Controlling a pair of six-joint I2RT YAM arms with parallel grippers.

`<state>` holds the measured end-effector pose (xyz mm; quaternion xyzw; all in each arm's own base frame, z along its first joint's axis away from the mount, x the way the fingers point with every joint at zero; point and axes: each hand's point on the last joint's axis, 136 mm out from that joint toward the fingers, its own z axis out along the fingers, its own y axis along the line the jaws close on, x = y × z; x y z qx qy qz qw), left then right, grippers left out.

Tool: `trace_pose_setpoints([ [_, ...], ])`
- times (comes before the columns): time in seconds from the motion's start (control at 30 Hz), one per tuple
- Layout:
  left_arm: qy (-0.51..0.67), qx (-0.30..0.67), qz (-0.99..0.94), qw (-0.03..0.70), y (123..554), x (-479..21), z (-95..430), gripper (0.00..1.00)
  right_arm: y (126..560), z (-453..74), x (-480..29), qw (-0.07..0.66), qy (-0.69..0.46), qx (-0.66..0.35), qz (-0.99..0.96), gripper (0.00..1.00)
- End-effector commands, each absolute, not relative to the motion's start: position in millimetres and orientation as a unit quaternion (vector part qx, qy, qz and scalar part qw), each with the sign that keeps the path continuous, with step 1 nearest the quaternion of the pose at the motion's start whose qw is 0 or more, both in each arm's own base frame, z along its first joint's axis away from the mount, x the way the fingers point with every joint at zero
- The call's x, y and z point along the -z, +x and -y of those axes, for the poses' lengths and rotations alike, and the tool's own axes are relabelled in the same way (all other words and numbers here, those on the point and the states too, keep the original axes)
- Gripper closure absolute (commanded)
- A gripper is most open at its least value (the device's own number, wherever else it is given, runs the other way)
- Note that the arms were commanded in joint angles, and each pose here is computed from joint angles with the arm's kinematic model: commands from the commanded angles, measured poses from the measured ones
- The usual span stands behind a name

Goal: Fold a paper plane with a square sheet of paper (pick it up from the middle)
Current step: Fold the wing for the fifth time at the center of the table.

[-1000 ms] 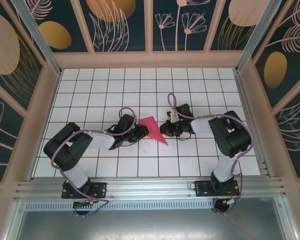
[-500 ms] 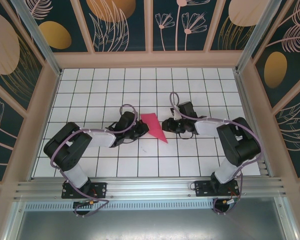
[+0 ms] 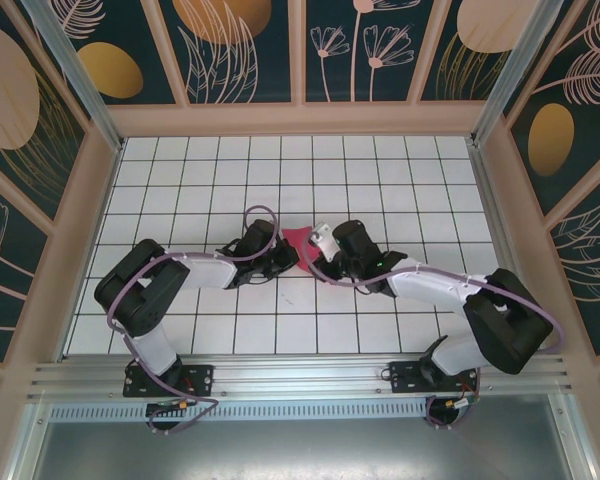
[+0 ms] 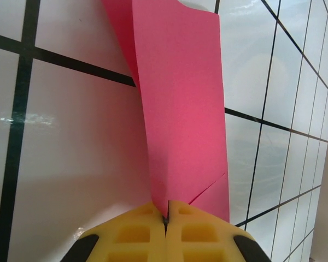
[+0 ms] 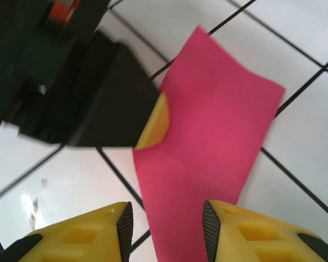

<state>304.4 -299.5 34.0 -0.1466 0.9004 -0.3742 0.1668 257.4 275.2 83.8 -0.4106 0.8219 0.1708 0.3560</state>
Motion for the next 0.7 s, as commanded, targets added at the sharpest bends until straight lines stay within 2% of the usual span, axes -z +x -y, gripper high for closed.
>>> trace_pose_setpoints([
  [0.0, -0.137, 0.366, -0.905, 0.165, 306, -32, 302, 0.93, 250, -263, -63, 0.361, -0.496, -0.108, -0.782, 0.58],
  [0.17, -0.136, 0.367, -0.905, 0.165, 306, -33, 304, 0.93, 240, -268, -54, 0.382, -0.552, -0.082, -0.737, 0.57],
  [0.53, -0.133, 0.372, -0.905, 0.160, 305, -35, 305, 0.93, 261, -275, -42, 0.425, -0.561, -0.004, -0.710, 0.58],
  [0.67, -0.135, 0.372, -0.905, 0.159, 305, -35, 305, 0.93, 256, -282, -36, 0.422, -0.576, -0.010, -0.700, 0.59],
])
